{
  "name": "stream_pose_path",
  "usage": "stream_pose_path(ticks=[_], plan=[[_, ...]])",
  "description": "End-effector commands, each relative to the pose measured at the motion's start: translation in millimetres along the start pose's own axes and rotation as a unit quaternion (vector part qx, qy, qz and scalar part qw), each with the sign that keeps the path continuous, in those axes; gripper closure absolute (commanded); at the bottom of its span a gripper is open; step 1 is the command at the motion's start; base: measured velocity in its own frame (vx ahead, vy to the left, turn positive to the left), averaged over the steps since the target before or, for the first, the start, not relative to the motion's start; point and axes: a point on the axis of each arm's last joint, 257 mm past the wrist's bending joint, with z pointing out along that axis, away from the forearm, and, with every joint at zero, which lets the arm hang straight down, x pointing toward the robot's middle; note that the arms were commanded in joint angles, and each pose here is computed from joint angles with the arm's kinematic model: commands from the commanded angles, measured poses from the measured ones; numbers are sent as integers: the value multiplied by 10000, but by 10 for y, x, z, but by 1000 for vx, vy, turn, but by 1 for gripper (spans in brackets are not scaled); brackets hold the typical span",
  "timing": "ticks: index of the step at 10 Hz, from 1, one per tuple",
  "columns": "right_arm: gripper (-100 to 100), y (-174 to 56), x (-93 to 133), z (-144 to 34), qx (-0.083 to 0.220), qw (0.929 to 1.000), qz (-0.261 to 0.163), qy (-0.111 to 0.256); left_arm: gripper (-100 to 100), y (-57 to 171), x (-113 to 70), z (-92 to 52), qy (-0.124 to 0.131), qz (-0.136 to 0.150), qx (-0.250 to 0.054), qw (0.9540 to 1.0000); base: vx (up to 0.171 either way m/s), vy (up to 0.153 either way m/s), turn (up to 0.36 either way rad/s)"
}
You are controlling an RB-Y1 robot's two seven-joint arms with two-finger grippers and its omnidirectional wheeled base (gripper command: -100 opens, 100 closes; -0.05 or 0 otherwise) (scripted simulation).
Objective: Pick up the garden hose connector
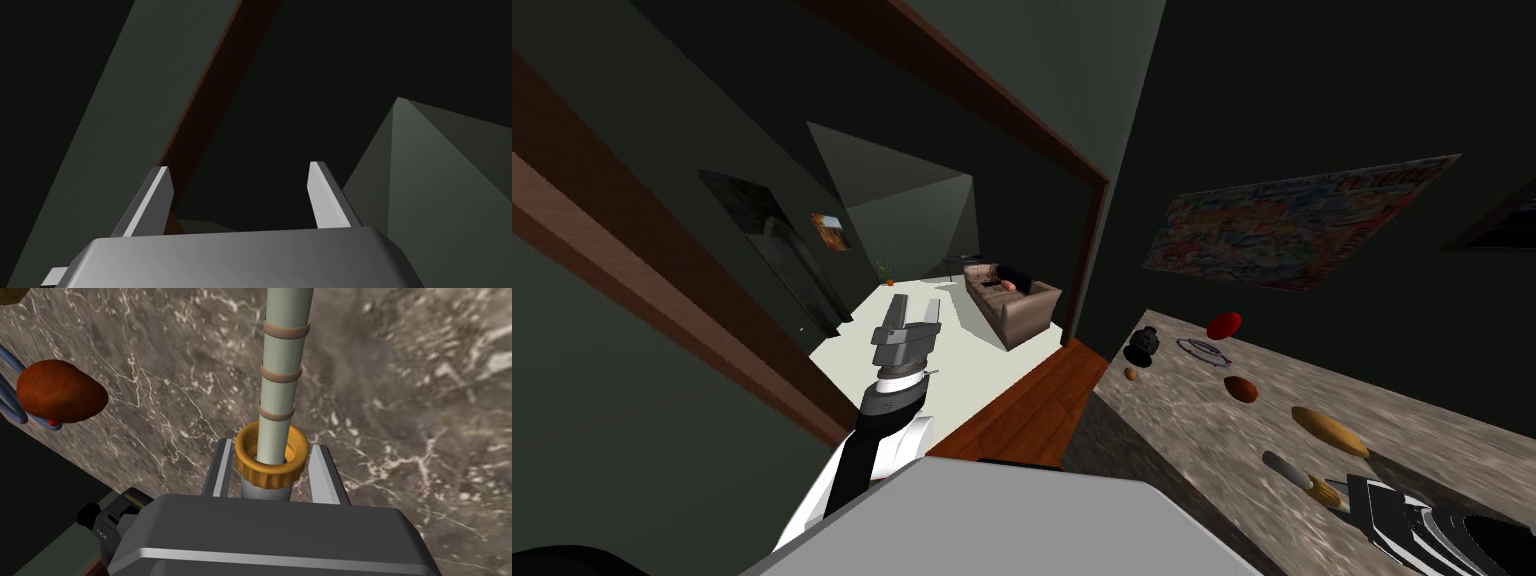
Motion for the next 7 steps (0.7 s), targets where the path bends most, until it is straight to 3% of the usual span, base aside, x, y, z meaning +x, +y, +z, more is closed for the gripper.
stream_pose_path(ticks=[1,7], plan=[[100,34,-136,32,-46,9999,-99,-101,0,0,0,0,0,0,0,10000,64,0,-131],[100,71,-600,10,-124,9975,-590,-366,0,0,0,0,0,0,0,10000,74,-1,-177]])
